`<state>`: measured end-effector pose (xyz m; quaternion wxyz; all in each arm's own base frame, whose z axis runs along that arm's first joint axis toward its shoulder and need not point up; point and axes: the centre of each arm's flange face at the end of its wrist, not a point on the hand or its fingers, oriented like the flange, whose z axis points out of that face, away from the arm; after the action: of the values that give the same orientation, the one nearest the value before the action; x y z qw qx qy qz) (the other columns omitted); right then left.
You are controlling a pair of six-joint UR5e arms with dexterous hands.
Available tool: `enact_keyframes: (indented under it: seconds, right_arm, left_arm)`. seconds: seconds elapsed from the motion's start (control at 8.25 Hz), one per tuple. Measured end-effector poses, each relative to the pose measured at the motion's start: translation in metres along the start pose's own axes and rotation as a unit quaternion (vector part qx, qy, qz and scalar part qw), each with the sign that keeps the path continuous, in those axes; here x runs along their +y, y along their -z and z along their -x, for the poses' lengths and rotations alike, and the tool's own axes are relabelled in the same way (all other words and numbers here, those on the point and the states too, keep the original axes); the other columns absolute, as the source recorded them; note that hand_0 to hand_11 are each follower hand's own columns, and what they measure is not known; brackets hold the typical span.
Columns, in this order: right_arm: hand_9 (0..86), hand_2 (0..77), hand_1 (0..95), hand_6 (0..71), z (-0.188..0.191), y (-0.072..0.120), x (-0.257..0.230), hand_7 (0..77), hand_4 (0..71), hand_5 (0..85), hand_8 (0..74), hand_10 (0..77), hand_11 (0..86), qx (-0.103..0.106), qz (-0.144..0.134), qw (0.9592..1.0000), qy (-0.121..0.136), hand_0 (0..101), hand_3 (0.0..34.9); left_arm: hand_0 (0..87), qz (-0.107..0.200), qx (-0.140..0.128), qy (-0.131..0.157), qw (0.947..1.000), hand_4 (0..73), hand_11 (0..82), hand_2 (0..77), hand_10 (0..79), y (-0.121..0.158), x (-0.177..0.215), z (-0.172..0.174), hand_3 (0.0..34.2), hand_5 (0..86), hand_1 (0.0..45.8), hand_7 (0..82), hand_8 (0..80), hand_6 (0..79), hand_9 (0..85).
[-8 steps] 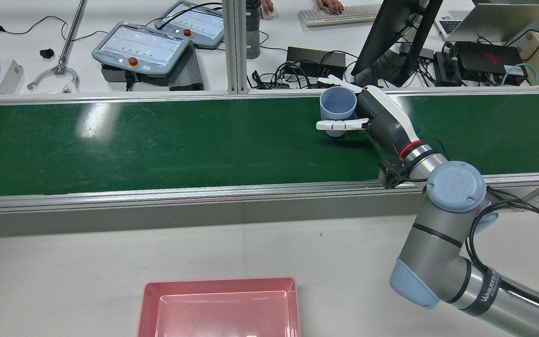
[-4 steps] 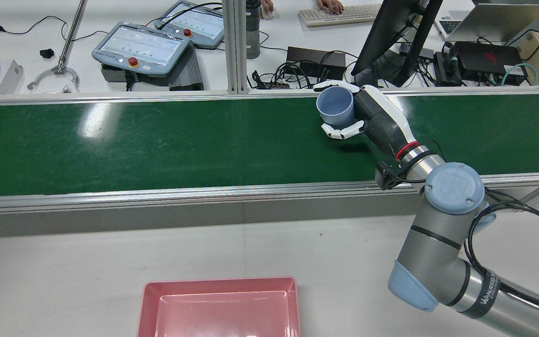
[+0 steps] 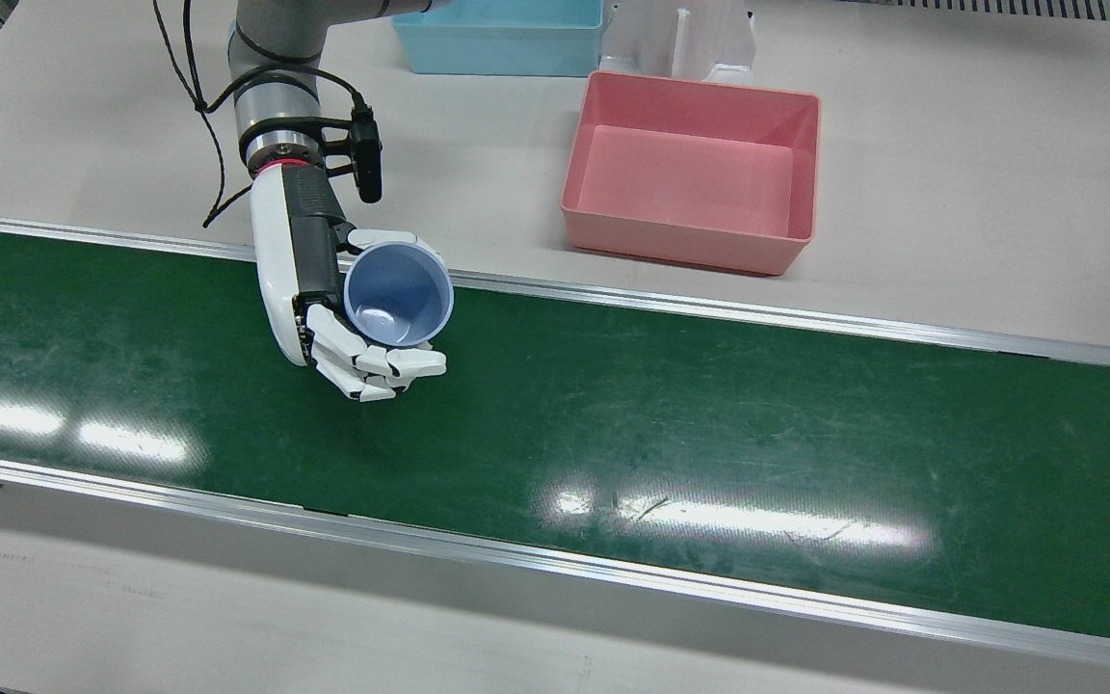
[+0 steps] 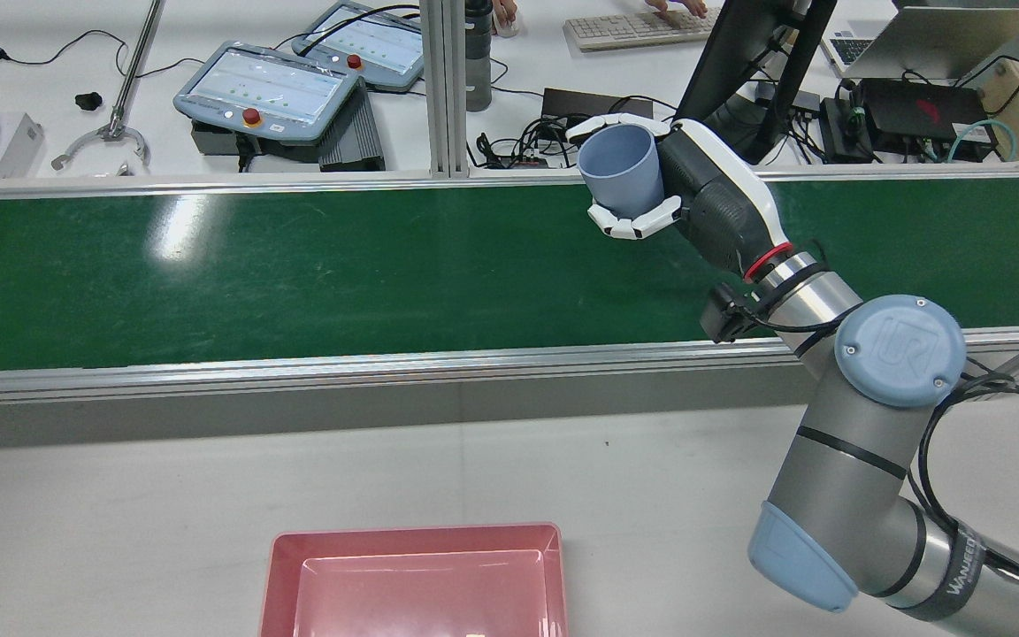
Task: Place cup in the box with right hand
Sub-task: 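Carry the held cup toward the robot and over the pink tray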
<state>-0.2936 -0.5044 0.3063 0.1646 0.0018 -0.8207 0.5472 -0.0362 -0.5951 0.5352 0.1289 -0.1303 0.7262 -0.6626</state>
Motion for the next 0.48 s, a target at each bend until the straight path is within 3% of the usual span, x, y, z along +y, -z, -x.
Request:
enact_keyframes:
  seconds: [0.24, 0.48]
  right_arm:
    - [50.2, 43.1, 21.8, 33.3, 0.005, 0.01, 0.053, 60.0, 4.9, 26.2, 51.3, 45.8, 55.6, -0.004, 0.053, 0.9985, -0.014, 78, 14.0]
    - [52.4, 43.1, 21.8, 32.2, -0.042, 0.045, 0.115, 61.1, 7.1, 23.5, 48.5, 45.8, 56.2, 0.036, 0.105, 0.9937, -0.015, 79, 14.0]
  left_arm:
    - [0.0, 0.0, 0.0, 0.0, 1.0, 0.0, 0.0, 0.5, 0.0, 0.0, 0.0, 0.0, 0.0, 0.0, 0.5, 0.0, 0.0, 0.0, 0.0]
    - [0.0, 0.0, 0.0, 0.0, 1.0, 0.0, 0.0, 0.5, 0.0, 0.0, 0.0, 0.0, 0.0, 0.0, 0.5, 0.0, 0.0, 0.0, 0.0]
